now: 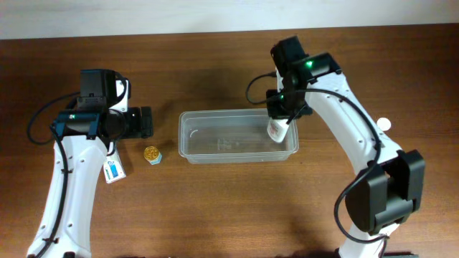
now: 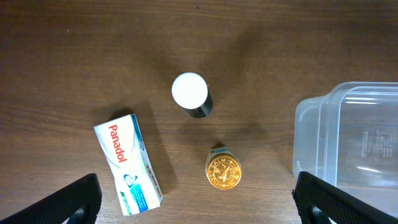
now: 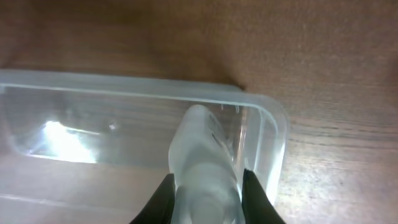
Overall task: Pack container
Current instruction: 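Carry the white pump bottle into the container's right end and release, then grasp the orange tube with the right gripper, then lower the orange tube into the container beside the pump bottle, release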
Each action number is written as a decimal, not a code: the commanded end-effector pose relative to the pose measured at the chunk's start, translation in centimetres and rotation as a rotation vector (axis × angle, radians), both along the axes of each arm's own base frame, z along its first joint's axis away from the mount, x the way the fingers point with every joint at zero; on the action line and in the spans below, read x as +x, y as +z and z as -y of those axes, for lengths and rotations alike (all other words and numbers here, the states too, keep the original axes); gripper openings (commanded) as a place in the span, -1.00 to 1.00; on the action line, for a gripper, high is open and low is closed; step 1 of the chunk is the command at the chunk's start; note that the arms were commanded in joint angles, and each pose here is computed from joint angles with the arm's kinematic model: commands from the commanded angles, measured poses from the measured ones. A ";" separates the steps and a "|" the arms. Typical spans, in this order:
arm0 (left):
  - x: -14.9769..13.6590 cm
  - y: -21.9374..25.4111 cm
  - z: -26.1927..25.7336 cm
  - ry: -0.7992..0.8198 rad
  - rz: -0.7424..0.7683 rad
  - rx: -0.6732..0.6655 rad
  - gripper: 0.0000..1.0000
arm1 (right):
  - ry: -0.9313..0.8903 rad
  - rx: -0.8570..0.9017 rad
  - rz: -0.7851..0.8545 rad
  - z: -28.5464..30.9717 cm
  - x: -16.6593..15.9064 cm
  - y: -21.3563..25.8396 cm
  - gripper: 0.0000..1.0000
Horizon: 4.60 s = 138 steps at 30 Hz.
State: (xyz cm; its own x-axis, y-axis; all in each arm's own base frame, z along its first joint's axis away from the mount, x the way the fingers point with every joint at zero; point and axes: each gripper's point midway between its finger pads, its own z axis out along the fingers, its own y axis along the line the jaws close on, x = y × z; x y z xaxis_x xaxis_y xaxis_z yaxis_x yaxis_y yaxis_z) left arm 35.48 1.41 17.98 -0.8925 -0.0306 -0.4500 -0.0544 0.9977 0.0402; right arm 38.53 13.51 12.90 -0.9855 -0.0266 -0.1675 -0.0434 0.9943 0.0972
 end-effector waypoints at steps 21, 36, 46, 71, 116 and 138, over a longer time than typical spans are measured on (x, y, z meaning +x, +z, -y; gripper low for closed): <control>0.6 0.8 0.1 -0.014 0.023 -0.007 0.99 | -0.002 -0.054 0.045 1.1 0.9 -1.0 0.09; 0.5 0.8 0.1 -0.015 0.023 -0.006 0.99 | -0.348 -0.051 0.306 13.9 2.2 17.0 0.97; 0.6 0.8 0.1 -0.015 0.023 -0.006 0.99 | -0.601 -0.073 -0.029 23.5 -3.3 8.9 0.97; 0.5 0.8 0.1 -0.014 0.022 -0.007 0.99 | -0.607 -0.118 -0.100 26.2 -4.0 -3.0 -0.03; 0.7 0.9 0.1 -0.014 0.031 -0.006 0.99 | 0.048 0.039 0.194 2.6 -6.8 16.7 -0.76; 0.7 0.9 0.1 -0.014 0.031 -0.007 0.99 | 0.137 -0.021 -0.036 -2.0 -8.5 -1.0 -0.75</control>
State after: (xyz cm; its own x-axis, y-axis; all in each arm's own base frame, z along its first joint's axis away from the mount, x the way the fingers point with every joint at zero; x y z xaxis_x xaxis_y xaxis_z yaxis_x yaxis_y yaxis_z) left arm 35.66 1.36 18.09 -0.8887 -0.0305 -0.4574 -0.0534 0.9979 0.0372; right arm 30.49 15.68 13.15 -0.9725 -0.1779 -0.1501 -0.1921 0.9776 0.0857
